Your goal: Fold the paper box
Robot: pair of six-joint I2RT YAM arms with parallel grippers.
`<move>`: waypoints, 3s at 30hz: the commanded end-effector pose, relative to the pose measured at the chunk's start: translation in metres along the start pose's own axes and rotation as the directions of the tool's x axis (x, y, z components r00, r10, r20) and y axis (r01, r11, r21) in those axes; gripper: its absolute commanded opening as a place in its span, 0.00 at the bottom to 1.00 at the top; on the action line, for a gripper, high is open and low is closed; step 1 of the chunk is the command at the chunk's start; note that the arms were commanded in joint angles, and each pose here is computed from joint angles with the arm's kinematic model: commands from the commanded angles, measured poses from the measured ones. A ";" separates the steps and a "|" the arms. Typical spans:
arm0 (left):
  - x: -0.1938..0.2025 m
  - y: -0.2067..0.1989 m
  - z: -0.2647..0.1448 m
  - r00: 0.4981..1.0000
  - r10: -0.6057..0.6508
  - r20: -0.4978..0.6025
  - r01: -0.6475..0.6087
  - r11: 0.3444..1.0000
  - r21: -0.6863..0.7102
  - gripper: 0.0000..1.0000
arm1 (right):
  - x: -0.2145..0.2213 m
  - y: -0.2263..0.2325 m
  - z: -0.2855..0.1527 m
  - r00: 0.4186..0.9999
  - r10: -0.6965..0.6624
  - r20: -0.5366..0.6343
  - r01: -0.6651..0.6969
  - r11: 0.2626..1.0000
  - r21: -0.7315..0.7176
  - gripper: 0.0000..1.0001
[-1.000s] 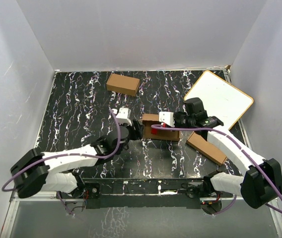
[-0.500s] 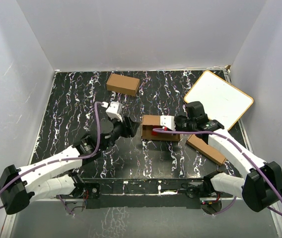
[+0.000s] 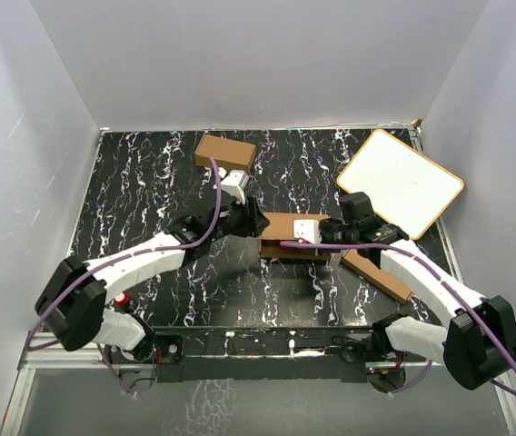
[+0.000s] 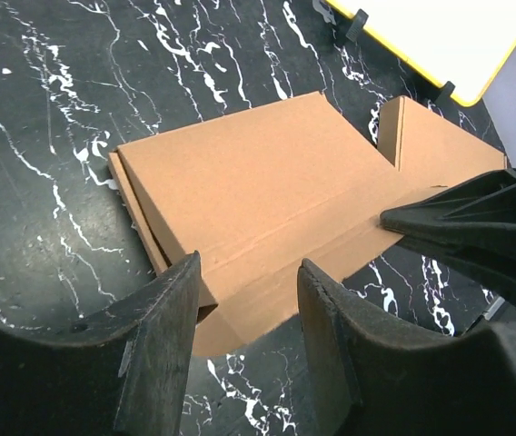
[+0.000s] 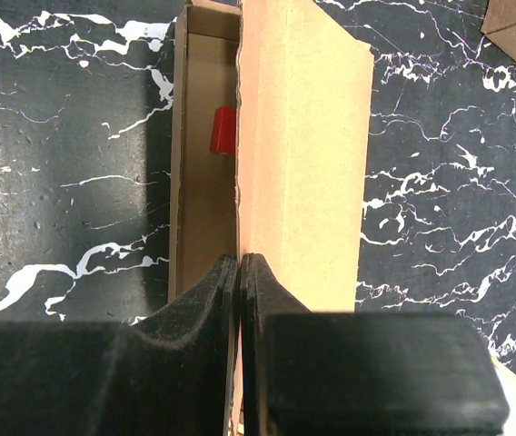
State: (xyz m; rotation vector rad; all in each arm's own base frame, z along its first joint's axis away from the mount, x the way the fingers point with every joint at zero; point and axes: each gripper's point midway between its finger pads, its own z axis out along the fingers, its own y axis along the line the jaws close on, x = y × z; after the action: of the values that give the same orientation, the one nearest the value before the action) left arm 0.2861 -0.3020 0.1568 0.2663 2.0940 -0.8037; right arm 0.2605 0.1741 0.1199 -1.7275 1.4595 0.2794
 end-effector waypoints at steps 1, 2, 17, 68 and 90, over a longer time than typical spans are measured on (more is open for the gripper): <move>-0.003 -0.008 0.009 0.999 -0.006 -0.048 0.008 0.999 0.034 0.45 | -0.002 0.012 0.003 0.999 0.010 0.031 -0.009 0.999 -0.036 0.08; 0.001 -0.005 0.012 0.998 -0.013 -0.062 0.014 1.000 0.023 0.45 | 0.000 0.014 0.004 1.000 0.013 0.027 -0.012 0.999 -0.042 0.08; 0.039 0.010 0.029 0.979 -0.107 -0.173 0.105 0.994 -0.021 0.42 | 0.014 0.039 0.014 0.998 0.060 0.003 -0.059 0.989 -0.135 0.11; 0.021 0.017 -0.024 0.961 -0.238 0.138 0.228 0.970 0.080 0.94 | 0.091 -0.059 -0.032 0.309 0.926 0.216 -0.947 0.321 -0.025 0.51; 0.061 0.027 -0.011 0.943 -0.331 0.017 0.329 0.941 0.074 0.97 | 0.111 -0.024 0.023 0.119 0.993 0.023 -0.972 0.121 -0.201 0.21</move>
State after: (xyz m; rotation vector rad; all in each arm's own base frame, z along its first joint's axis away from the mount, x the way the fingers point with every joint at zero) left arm 0.2547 -0.2801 0.1063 -0.0265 2.1034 -1.0474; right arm 0.3164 0.1004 0.0416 -0.3676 2.3656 1.1782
